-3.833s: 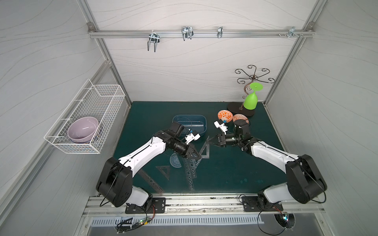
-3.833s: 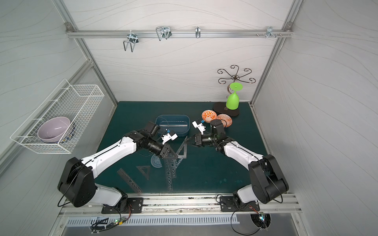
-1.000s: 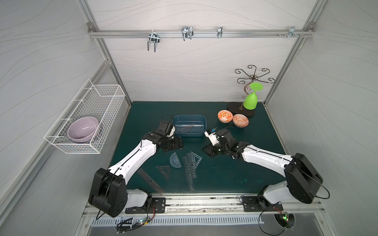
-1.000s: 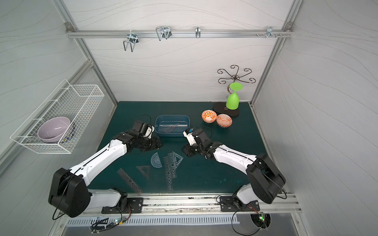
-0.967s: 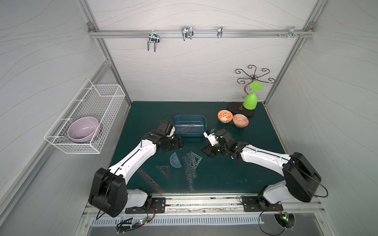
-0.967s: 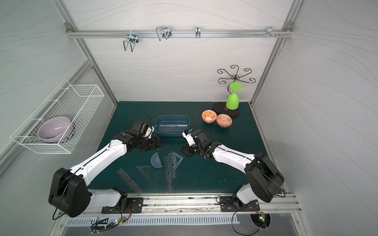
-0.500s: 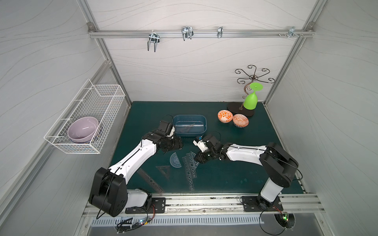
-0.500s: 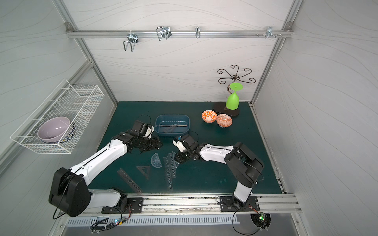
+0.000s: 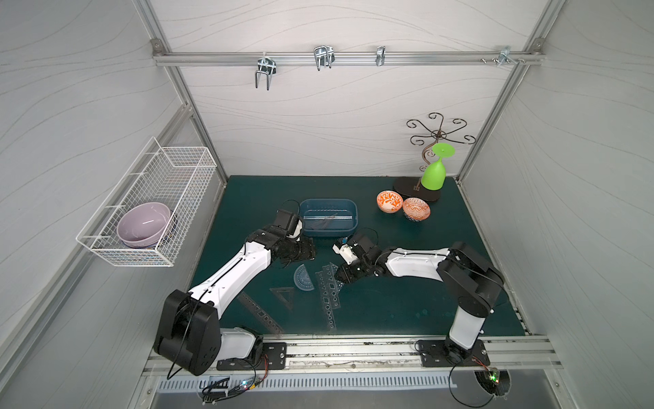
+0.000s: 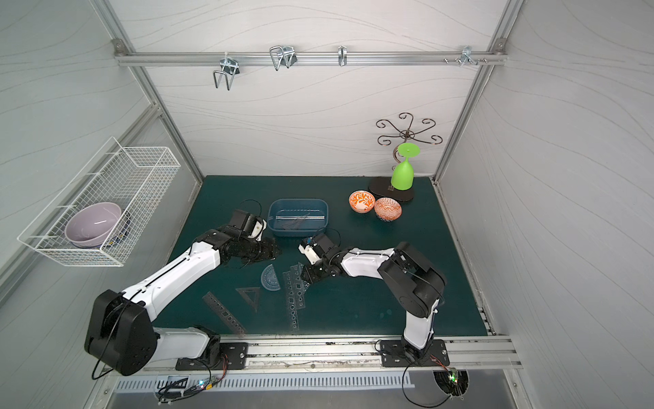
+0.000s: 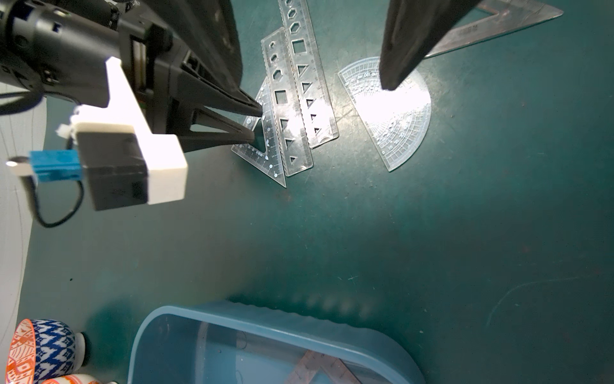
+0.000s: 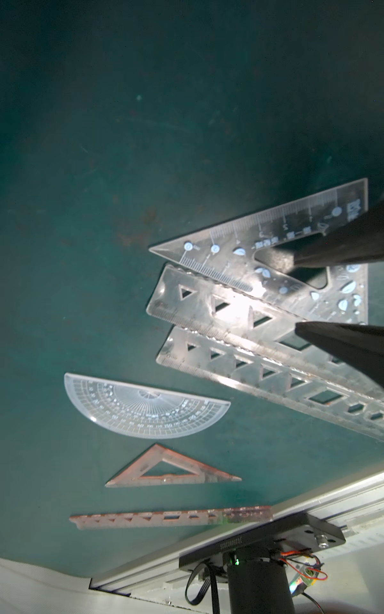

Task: Put the scattered rulers into the storage box
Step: Pick up the ruler from the center of the board.

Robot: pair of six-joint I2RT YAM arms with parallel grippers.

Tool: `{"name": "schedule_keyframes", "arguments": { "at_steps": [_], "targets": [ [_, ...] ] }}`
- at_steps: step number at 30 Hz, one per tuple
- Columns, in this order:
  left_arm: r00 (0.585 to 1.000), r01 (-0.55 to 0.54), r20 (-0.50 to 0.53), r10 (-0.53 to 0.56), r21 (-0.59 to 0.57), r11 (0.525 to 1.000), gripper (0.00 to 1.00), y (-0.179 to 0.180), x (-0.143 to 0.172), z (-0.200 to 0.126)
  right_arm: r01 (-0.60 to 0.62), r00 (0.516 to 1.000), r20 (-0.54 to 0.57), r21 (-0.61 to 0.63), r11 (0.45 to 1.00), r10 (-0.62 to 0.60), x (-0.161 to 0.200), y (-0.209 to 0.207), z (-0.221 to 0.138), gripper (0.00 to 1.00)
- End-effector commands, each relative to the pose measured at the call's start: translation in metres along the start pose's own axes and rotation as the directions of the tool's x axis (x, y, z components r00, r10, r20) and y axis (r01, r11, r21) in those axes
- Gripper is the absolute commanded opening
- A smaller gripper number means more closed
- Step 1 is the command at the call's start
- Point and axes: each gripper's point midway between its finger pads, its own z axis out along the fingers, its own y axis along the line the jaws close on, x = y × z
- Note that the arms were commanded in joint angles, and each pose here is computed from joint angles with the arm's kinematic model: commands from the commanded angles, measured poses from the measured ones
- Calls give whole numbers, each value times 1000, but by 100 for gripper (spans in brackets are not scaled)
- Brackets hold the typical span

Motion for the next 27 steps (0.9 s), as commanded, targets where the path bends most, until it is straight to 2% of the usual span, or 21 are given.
{"name": "schedule_keyframes", "arguments": {
  "at_steps": [1,11,27],
  "targets": [
    [1000,7,-1,-7,7,1000,70,-2,-1,4,-6,1000,-11,-16,1000,6,-2,3,7,33],
    [1000,9,7,-9,15,1000,70,-3,-1,2,-29,999,-29,19,999,30,4,-8,13,33],
    [1000,10,17,-10,19,1000,70,-1,-3,-3,-156,987,-26,134,979,161,26,-65,-8,32]
  ]
}}
